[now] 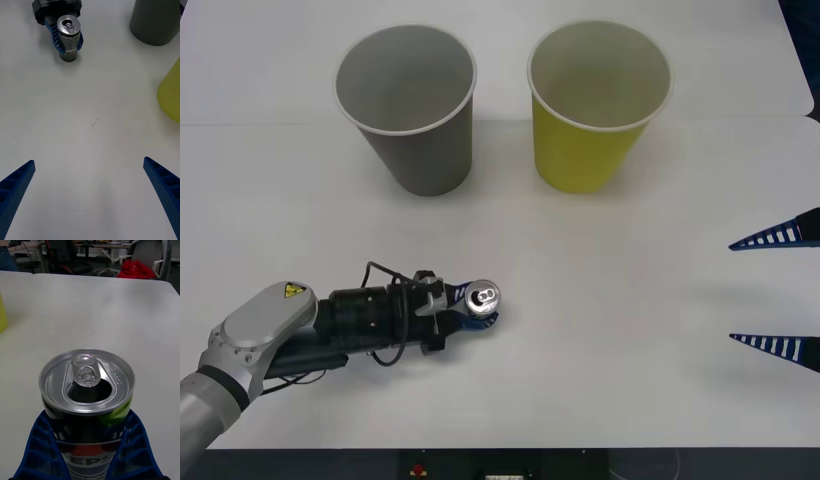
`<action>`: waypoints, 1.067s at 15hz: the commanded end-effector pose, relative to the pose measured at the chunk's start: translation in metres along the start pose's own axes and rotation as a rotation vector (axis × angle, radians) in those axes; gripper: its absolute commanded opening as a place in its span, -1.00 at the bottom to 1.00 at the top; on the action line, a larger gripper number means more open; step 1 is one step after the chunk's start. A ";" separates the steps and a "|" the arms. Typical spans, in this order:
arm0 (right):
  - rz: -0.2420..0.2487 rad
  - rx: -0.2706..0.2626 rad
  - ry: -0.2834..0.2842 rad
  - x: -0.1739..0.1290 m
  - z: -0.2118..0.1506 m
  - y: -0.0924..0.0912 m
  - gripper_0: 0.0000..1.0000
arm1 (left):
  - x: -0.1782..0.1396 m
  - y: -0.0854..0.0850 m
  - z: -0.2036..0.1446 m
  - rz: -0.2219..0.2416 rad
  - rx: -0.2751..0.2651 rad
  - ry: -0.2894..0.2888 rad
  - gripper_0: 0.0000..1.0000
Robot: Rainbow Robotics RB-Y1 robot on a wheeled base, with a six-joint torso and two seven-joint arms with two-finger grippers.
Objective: Put the can into the green bin and the plastic bottle into the gray bin
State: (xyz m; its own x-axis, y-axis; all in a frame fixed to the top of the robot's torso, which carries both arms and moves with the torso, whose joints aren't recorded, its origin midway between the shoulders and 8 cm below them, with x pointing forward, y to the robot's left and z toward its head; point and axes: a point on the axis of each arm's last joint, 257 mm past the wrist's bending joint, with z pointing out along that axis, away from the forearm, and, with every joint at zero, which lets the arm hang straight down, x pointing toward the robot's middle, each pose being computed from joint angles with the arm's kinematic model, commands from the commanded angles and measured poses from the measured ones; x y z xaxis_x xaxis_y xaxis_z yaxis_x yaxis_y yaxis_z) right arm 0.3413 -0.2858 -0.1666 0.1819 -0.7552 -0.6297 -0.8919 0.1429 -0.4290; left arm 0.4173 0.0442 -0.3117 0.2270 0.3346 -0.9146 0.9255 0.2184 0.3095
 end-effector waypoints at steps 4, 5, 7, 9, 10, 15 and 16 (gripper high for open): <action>0.000 0.000 0.000 0.000 0.000 0.000 1.00 | -0.008 -0.001 -0.002 -0.021 0.016 -0.012 -1.00; 0.000 0.000 0.000 0.000 0.000 0.000 1.00 | -0.012 -0.001 -0.003 -0.045 0.024 -0.011 -1.00; 0.000 0.000 0.000 0.000 0.000 0.000 1.00 | -0.028 -0.001 -0.007 -0.088 0.053 0.008 -1.00; 0.000 0.000 0.000 0.000 0.000 0.000 1.00 | -0.044 0.005 -0.010 -0.134 0.046 0.001 -1.00; 0.000 0.000 0.000 0.000 0.000 0.000 1.00 | -0.054 0.010 -0.010 -0.144 0.033 0.003 -1.00; 0.000 0.000 0.000 0.000 0.000 0.000 1.00 | -0.088 0.034 -0.005 -0.237 -0.059 0.022 -1.00; 0.000 0.000 0.000 0.000 0.000 0.000 1.00 | -0.099 0.037 -0.006 -0.266 -0.075 0.024 -1.00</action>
State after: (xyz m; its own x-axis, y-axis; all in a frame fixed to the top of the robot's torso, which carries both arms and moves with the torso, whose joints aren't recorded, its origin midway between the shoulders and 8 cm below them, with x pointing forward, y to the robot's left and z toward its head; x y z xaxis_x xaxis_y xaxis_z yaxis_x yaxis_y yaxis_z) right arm 0.3413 -0.2858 -0.1666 0.1818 -0.7552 -0.6297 -0.8919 0.1429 -0.4290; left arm 0.4270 0.0258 -0.2164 -0.0110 0.2852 -0.9584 0.9311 0.3524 0.0942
